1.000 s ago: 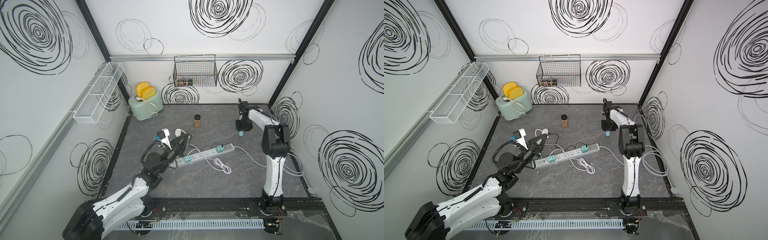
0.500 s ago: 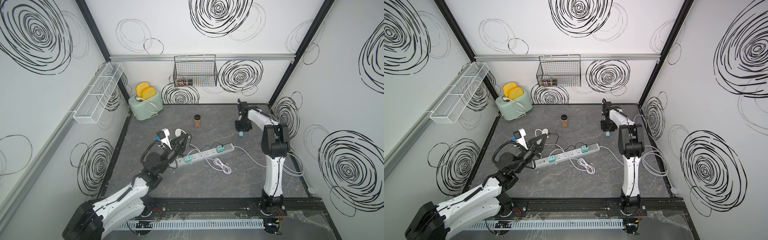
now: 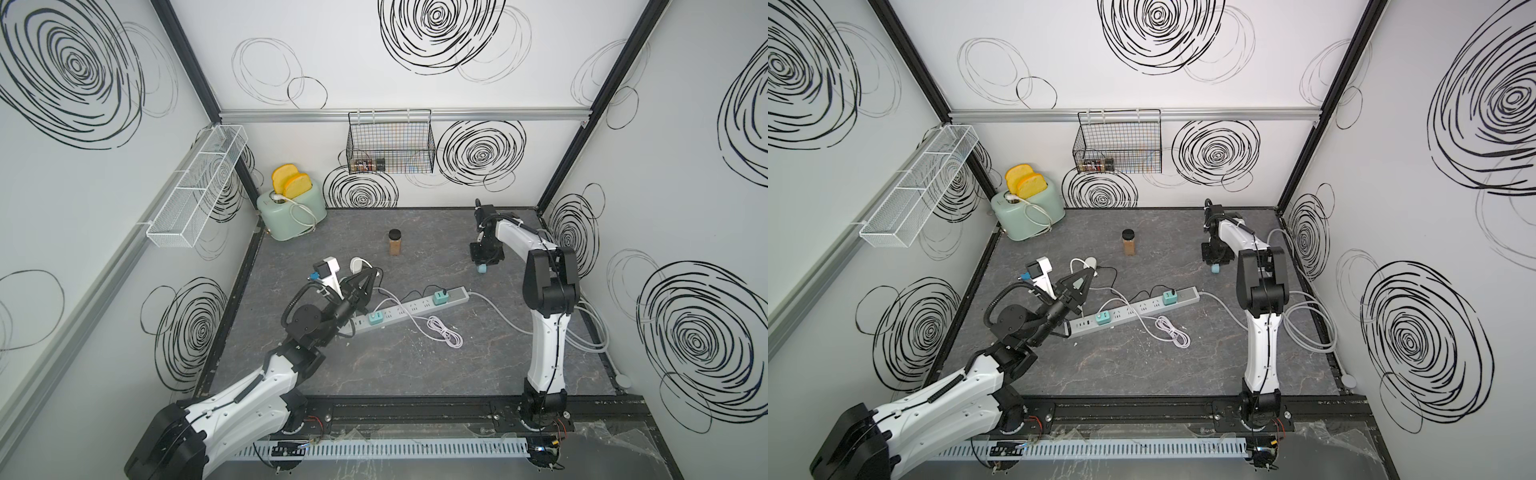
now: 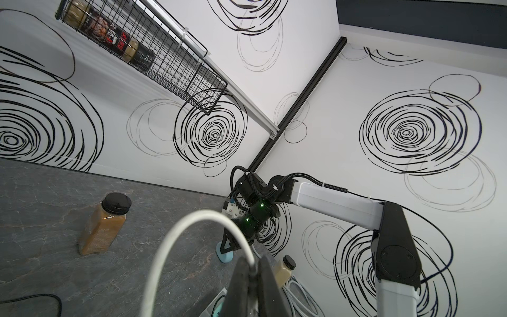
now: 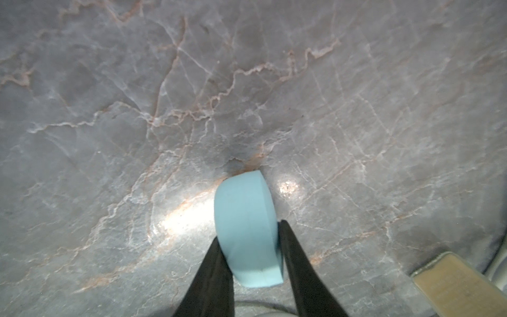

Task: Charge the bluetooth headset
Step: Pick up the bluetooth headset from the center of the board.

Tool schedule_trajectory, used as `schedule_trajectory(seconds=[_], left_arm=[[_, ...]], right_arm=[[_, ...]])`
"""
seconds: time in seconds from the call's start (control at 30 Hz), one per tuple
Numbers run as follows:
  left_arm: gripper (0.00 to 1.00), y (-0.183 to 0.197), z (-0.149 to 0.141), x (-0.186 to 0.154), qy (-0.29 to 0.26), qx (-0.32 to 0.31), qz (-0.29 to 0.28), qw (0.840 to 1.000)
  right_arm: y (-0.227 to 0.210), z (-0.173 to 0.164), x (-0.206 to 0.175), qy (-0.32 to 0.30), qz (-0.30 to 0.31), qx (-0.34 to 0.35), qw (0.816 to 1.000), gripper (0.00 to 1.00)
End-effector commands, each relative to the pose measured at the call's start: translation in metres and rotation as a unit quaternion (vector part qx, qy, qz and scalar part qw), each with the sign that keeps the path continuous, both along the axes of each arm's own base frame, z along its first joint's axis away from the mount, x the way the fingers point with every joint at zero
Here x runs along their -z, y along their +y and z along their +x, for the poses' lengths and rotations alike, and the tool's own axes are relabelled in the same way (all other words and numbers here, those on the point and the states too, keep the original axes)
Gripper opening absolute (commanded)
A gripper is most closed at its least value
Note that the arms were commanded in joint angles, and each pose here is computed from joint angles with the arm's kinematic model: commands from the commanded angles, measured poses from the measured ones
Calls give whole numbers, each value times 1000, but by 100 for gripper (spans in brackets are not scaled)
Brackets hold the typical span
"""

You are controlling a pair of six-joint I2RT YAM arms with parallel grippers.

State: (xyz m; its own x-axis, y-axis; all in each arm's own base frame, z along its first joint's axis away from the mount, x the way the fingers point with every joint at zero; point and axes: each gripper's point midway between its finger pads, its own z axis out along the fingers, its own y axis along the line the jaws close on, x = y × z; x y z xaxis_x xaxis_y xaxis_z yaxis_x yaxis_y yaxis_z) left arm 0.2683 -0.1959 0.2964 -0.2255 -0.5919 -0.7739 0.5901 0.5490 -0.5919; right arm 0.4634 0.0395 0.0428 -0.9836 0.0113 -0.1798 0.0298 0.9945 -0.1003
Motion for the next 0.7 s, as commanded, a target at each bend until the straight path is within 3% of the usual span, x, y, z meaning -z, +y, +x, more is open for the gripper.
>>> schedule_trajectory(seconds=[0.0, 0.17, 0.27, 0.37, 0.5, 0.67], left_arm=[[0, 3, 0, -8, -10, -5, -13, 1000], [0, 4, 2, -10, -9, -6, -21, 1000], [0, 1, 4, -16, -6, 2, -37, 999], [0, 4, 4, -24, -2, 9, -84, 996], [0, 9, 6, -39, -7, 9, -144, 989], [0, 5, 12, -49, -20, 0, -167, 986]], right_arm=[[0, -9, 10, 24, -4, -3, 1000, 31], [12, -2, -19, -17, 24, -2, 1000, 23], [46, 1, -65, -85, 102, -24, 991, 24], [92, -7, -114, -154, 191, -68, 967, 27], [142, -32, -168, -226, 311, -116, 916, 23], [188, -78, -245, -320, 449, -173, 816, 22]])
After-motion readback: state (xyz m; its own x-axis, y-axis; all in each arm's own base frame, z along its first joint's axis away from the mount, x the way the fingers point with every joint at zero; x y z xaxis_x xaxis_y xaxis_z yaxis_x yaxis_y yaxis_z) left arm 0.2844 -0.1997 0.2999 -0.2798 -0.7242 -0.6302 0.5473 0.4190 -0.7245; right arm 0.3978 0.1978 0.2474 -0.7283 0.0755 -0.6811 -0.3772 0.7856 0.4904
